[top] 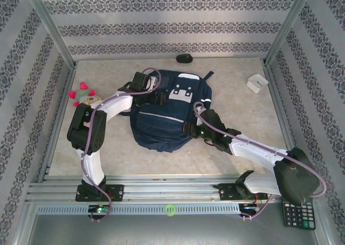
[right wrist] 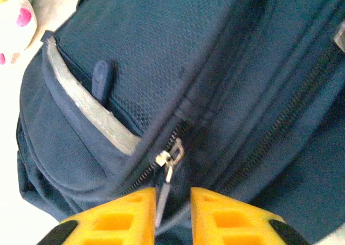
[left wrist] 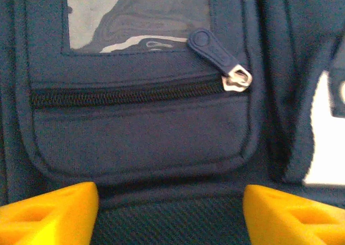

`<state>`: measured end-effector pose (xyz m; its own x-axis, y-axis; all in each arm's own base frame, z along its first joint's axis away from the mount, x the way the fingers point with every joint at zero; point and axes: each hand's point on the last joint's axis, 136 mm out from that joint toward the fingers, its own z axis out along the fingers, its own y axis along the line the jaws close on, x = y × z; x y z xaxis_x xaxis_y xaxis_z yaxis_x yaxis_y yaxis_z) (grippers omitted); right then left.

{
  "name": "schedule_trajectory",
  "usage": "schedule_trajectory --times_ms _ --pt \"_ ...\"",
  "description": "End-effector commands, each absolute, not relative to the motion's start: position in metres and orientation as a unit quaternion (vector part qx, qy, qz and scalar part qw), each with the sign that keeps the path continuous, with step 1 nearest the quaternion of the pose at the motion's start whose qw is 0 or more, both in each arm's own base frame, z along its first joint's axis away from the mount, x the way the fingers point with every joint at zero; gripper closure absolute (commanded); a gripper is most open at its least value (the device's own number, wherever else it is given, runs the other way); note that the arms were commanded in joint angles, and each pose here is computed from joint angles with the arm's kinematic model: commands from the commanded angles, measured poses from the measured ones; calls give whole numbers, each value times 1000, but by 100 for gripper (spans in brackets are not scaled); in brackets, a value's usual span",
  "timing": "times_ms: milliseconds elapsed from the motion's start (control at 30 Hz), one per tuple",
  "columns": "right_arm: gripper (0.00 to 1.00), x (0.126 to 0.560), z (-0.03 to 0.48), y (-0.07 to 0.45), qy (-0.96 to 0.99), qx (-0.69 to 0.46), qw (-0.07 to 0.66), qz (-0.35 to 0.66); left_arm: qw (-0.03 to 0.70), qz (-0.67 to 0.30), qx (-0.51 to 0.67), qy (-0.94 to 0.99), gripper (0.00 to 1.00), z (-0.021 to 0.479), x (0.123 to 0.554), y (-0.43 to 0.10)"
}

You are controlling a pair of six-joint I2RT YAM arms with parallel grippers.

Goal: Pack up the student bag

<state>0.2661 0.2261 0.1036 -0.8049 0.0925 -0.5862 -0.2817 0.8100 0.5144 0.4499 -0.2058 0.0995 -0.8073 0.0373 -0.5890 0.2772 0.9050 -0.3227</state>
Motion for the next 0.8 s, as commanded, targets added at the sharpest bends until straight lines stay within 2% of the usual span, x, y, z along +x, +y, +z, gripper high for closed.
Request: schedule_trajectory --times_ms 0,200,333,433,600,733,767 --pt "71 254 108 208 901 -45 299 310 347 -215 189 893 25 140 421 -212" --pt "68 254 139 177 870 -42 364 328 394 -241 458 759 25 161 331 -237" --pt "69 253 150 170 857 -72 401 316 370 -175 627 663 25 136 287 -261" --pt "69 253 153 169 852 -87 412 312 383 -126 646 648 23 127 296 -276" --pt "68 252 149 171 850 -102 412 312 432 -102 619 649 22 132 325 -296" --pt "68 253 146 173 848 -117 414 309 418 -89 630 649 23 120 328 -303" --pt "68 254 145 173 848 -122 415 306 414 -86 632 650 28 116 328 -302"
